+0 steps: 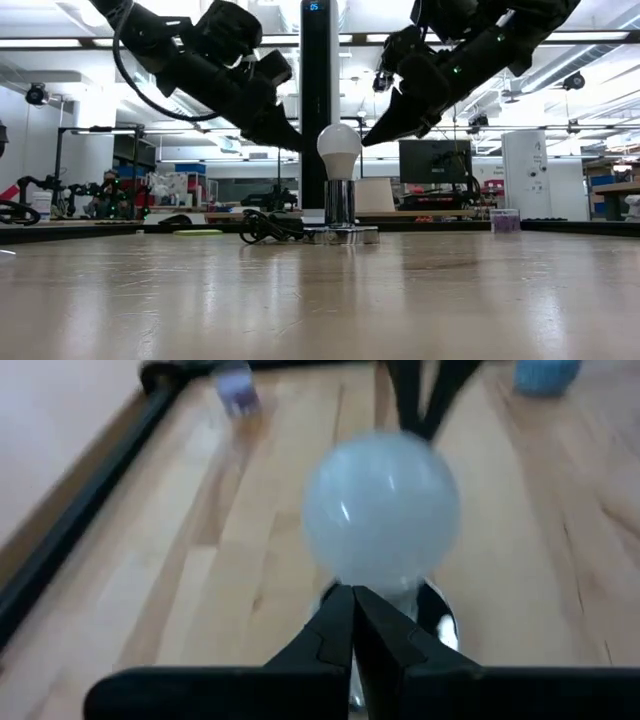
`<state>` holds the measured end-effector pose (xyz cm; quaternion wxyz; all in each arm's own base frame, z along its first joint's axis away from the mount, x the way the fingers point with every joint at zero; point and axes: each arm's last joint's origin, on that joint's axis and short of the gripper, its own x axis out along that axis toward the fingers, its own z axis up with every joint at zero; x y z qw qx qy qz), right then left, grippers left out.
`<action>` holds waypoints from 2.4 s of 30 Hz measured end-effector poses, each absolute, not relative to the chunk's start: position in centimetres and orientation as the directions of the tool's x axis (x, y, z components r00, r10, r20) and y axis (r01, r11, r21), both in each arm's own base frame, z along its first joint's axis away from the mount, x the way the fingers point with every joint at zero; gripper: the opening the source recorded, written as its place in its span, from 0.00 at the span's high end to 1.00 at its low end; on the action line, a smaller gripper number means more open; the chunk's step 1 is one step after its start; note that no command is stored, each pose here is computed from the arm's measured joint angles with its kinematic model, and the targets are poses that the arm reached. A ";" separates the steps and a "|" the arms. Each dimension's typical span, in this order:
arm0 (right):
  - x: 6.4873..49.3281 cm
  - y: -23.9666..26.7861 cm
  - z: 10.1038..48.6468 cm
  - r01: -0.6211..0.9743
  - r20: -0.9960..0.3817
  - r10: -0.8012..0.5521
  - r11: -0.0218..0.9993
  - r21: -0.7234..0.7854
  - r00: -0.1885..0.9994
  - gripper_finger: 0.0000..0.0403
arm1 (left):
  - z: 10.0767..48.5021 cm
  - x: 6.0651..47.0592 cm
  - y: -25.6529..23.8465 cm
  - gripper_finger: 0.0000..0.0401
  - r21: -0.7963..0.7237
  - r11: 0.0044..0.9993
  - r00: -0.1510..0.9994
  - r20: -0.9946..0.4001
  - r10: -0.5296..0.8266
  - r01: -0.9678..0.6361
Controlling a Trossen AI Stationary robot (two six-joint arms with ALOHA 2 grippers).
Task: Screw lightbulb
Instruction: Insert the lightbulb into the lamp
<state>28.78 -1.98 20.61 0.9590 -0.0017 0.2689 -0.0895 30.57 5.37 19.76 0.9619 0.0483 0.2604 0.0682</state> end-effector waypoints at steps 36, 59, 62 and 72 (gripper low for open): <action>28.4 -2.6 20.0 0.226 -0.570 -0.241 0.969 -0.099 0.785 1.00 | 19.7 30.2 5.1 1.00 0.096 0.994 0.842 -0.531 0.093 -0.049; 28.6 -2.3 20.2 0.139 -0.554 -0.142 0.989 -0.048 0.820 1.00 | 19.9 30.0 5.4 1.00 0.150 0.978 0.827 -0.524 0.206 -0.148; 28.5 -2.5 20.0 0.191 -0.565 -0.206 0.978 -0.087 0.799 1.00 | 20.0 30.0 5.2 1.00 0.097 0.993 0.844 -0.526 0.107 -0.065; 28.7 -3.1 20.4 0.199 -0.521 -0.232 0.973 -0.119 0.821 1.00 | 20.1 30.9 5.2 1.00 0.078 0.997 0.894 -0.447 0.037 -0.003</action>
